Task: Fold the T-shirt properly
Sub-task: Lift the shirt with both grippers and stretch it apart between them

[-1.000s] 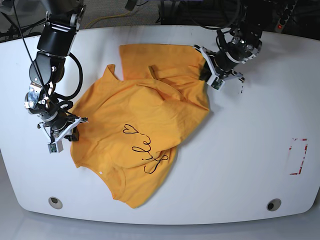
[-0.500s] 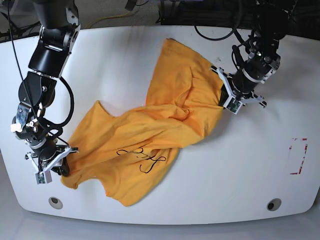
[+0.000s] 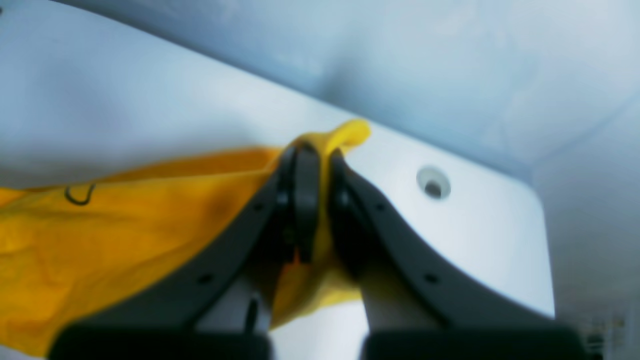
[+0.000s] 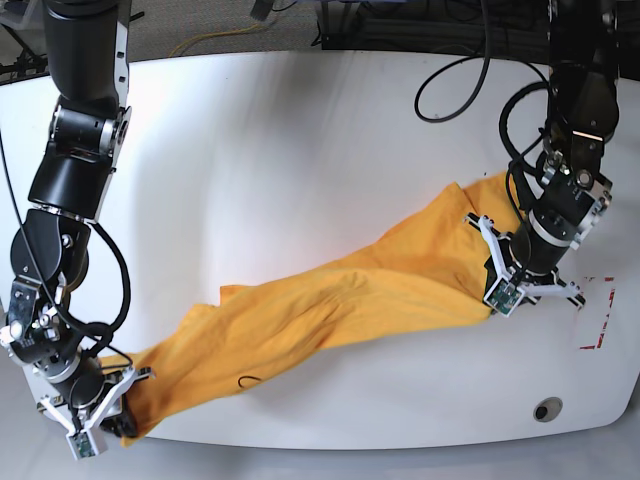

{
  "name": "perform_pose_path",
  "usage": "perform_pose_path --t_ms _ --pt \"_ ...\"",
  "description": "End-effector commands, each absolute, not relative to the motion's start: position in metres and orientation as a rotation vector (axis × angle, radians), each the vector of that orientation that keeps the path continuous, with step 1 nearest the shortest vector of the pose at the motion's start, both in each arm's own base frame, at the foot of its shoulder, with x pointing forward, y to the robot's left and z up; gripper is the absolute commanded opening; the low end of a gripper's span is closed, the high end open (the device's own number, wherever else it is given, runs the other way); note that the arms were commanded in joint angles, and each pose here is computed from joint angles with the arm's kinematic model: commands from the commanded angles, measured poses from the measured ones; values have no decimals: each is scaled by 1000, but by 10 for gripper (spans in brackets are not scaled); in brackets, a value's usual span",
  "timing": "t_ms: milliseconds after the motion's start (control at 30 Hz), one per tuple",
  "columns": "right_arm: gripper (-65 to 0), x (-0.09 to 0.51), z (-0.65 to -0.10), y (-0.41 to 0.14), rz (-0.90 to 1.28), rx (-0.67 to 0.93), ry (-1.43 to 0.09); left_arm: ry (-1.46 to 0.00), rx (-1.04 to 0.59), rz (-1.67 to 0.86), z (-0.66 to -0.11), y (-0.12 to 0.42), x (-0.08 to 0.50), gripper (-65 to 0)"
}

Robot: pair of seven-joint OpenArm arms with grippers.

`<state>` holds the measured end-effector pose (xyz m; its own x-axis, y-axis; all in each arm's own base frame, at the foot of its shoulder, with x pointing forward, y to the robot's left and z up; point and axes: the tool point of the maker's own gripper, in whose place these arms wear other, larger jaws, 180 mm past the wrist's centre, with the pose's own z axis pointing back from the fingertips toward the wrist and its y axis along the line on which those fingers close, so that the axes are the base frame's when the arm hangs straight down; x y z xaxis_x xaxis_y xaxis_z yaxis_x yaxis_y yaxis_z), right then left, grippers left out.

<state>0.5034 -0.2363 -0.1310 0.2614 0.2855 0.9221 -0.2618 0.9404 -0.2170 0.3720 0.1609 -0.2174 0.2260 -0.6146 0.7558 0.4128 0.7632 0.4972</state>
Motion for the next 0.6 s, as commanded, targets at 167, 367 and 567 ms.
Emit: perform_pose_path --t_ms 167,367,567 --pt "-650 522 -37 -247 381 -87 -1404 -1285 413 -671 -113 200 410 -650" --pt "-650 522 11 -250 427 -158 -1466 -1343 585 -624 -37 235 418 -650" --pt "-650 516 6 -254 426 -181 -1435 -1318 626 -652 -33 240 417 -650"
